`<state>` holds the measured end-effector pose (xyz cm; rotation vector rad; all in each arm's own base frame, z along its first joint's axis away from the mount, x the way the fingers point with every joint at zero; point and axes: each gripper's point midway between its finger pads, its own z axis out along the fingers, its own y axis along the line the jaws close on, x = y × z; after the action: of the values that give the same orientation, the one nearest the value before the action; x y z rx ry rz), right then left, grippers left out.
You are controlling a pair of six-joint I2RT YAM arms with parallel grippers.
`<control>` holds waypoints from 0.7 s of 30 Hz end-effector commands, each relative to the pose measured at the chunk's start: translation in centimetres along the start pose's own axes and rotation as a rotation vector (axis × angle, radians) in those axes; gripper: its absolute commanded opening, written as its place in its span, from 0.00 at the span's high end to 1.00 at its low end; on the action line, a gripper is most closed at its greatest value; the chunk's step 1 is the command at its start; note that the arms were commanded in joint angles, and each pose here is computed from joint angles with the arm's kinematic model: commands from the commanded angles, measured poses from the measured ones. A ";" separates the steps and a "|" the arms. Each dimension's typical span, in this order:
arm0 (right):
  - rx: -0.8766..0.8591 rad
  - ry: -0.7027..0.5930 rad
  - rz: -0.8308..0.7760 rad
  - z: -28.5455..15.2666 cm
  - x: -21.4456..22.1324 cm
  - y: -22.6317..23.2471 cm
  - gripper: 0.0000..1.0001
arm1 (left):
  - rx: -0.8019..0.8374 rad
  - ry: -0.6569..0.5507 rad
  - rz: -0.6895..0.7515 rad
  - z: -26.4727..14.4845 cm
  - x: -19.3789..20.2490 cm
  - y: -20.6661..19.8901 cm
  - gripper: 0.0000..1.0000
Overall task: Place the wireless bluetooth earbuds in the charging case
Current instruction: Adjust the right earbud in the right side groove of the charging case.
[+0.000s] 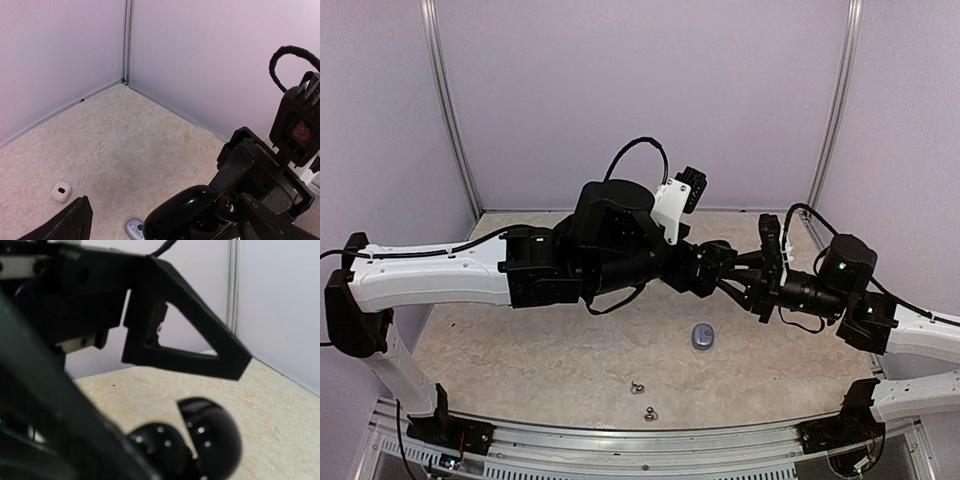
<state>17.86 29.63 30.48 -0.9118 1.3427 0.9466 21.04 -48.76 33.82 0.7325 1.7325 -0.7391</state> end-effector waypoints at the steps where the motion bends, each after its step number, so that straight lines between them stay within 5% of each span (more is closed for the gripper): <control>1: -0.019 -0.074 -0.031 -0.5 -2.1 0.7 1.00 | -0.023 0.011 -0.010 -0.8 0.4 1.3 0.01; 21: -0.060 -0.108 -0.040 -1.3 -2.5 1.7 1.00 | 0.105 -0.027 0.024 -2.7 0.5 0.4 0.01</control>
<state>17.17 29.13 30.85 -0.9099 1.3105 0.9596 20.22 -47.17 32.58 0.7803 1.7359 -0.7778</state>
